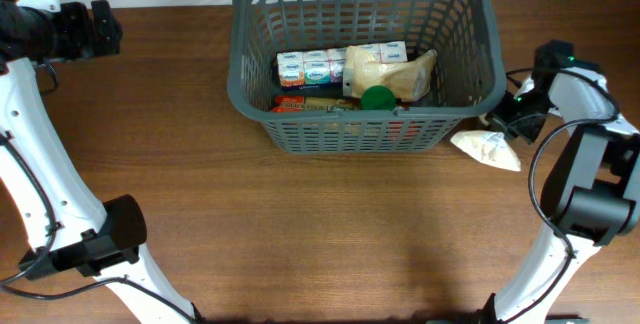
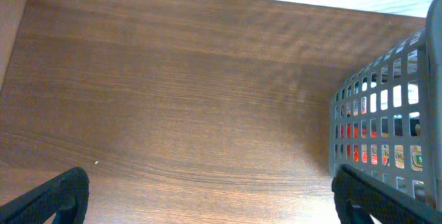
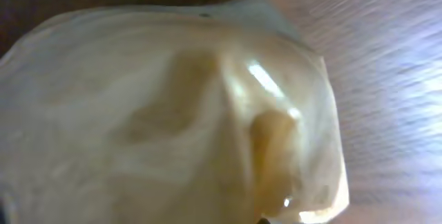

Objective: Pack container
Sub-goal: 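Grasp the right paper bag with the right gripper, then drop the right paper bag into the basket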

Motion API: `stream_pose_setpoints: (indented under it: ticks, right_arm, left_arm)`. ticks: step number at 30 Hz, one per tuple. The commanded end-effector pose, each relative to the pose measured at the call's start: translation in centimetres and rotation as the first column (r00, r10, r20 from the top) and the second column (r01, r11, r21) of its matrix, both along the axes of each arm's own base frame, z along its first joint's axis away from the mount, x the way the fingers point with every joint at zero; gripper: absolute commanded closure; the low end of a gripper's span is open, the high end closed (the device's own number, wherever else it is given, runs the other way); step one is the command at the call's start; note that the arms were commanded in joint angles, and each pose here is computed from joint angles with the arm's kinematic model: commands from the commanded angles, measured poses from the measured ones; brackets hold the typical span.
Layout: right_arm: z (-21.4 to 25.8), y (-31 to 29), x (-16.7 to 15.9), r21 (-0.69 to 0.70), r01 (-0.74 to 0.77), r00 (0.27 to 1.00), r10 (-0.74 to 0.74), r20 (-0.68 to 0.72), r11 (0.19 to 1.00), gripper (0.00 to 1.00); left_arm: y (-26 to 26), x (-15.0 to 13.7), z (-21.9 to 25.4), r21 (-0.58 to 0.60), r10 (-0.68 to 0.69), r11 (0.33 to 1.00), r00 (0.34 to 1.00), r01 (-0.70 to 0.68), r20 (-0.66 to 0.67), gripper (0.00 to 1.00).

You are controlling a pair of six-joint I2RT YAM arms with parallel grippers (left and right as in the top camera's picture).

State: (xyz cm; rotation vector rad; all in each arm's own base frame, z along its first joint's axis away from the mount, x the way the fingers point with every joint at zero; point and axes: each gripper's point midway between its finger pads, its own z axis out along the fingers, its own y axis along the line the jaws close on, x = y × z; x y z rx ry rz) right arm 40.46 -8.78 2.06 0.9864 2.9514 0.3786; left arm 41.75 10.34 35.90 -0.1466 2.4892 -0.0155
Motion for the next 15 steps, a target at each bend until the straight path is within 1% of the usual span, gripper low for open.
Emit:
stream_pose_setpoints:
  ticks: [1,2,3,5,6,7,9,10,11,13,15]
  right_arm:
    - [9.1,-3.7,2.8,-0.067,0.065,0.980,-0.051,0.190,0.996,0.96]
    - [11.6,-4.1,3.2,-0.081,0.074,0.971,-0.054,0.232,0.994,0.96]
    - [17.0,-4.7,3.8,-0.114,0.085,0.943,-0.043,0.330,0.990,0.96]
    - [22.8,-4.5,4.2,-0.153,0.084,0.900,-0.009,0.436,0.985,0.96]
    - [24.8,-4.1,4.2,-0.165,0.083,0.882,0.004,0.471,0.983,0.96]
    - [29.6,-2.6,3.9,-0.188,0.073,0.830,0.045,0.556,0.979,0.96]
    - [34.2,0.1,3.3,-0.192,0.032,0.765,0.100,0.637,0.981,0.96]
    - [36.7,2.2,3.0,-0.206,-0.013,0.715,0.153,0.682,0.979,0.96]
    - [38.0,3.5,2.7,-0.223,-0.048,0.682,0.195,0.705,0.974,0.96]
    - [41.2,7.8,1.9,-0.270,-0.144,0.581,0.302,0.755,0.952,0.96]
    - [43.1,12.2,1.3,-0.342,-0.251,0.470,0.423,0.775,0.906,0.96]
  left_arm:
    - [0.1,-0.2,0.2,-0.001,0.011,1.000,1.000,-0.011,0.004,0.01]
    - [0.1,-0.2,0.2,-0.002,0.011,1.000,1.000,-0.011,0.003,0.01]
    - [0.1,-0.2,0.2,-0.002,0.011,1.000,1.000,-0.011,0.003,0.01]
    - [0.1,-0.2,0.2,-0.002,0.011,1.000,1.000,-0.011,0.003,0.01]
    - [0.1,-0.2,0.2,-0.002,0.011,1.000,1.000,-0.011,0.003,0.01]
    - [0.1,-0.2,0.2,-0.002,0.011,1.000,1.000,-0.011,0.003,0.01]
    - [0.1,-0.2,0.2,-0.002,0.011,1.000,1.000,-0.011,0.003,0.01]
    - [0.1,-0.2,0.2,-0.002,0.011,1.000,1.000,-0.011,0.003,0.01]
    - [0.1,-0.2,0.2,-0.002,0.011,1.000,1.000,-0.011,0.003,0.01]
    - [0.1,-0.2,0.2,-0.002,0.011,1.000,1.000,-0.011,0.003,0.01]
    - [0.1,-0.2,0.2,-0.001,0.011,1.000,1.000,-0.011,0.004,0.01]
